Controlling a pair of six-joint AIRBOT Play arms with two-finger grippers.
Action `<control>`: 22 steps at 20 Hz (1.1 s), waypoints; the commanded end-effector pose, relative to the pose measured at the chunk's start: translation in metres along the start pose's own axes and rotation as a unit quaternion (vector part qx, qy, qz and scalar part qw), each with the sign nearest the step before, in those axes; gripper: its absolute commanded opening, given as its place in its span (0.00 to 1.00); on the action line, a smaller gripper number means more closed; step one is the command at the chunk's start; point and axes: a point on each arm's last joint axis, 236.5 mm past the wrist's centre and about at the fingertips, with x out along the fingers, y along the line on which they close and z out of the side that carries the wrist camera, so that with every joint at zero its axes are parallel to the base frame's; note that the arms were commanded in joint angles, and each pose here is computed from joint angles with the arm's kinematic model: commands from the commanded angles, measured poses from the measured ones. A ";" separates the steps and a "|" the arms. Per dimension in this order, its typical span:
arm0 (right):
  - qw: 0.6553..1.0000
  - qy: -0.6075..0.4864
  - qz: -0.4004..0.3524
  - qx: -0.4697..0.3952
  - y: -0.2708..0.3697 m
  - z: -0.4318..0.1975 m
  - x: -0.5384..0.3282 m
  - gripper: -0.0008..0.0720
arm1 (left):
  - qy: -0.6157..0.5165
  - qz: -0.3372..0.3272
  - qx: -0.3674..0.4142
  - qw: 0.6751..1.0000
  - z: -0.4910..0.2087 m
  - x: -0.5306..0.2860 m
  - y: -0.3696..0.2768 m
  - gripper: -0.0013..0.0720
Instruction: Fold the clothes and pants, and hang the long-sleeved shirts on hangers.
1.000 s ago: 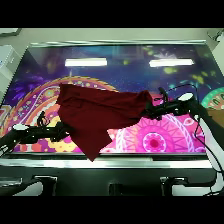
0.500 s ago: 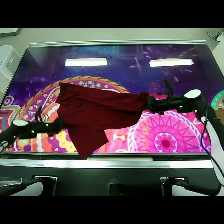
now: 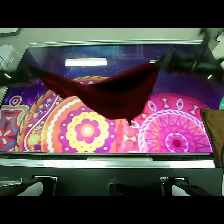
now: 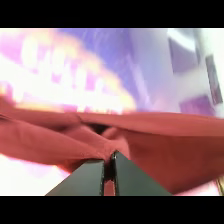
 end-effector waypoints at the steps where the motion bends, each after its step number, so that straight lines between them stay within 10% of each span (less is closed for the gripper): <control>1: 0.990 -0.138 0.011 -0.014 0.075 0.092 -0.064 0.05 | -0.069 0.021 0.126 0.989 0.063 -0.085 -0.086 0.05; 10: 0.972 -0.233 0.011 -0.039 0.213 0.069 -0.227 0.05 | -0.187 0.149 0.188 0.953 0.000 -0.270 -0.180 0.05; 14: 0.963 -0.236 -0.129 0.020 0.127 0.078 -0.217 0.05 | -0.144 0.161 0.142 0.966 -0.005 -0.244 -0.144 0.05; 22: 0.943 0.103 -0.259 0.184 -0.154 -0.040 0.032 0.05 | 0.050 0.207 -0.037 0.976 -0.048 -0.021 0.115 0.05</control>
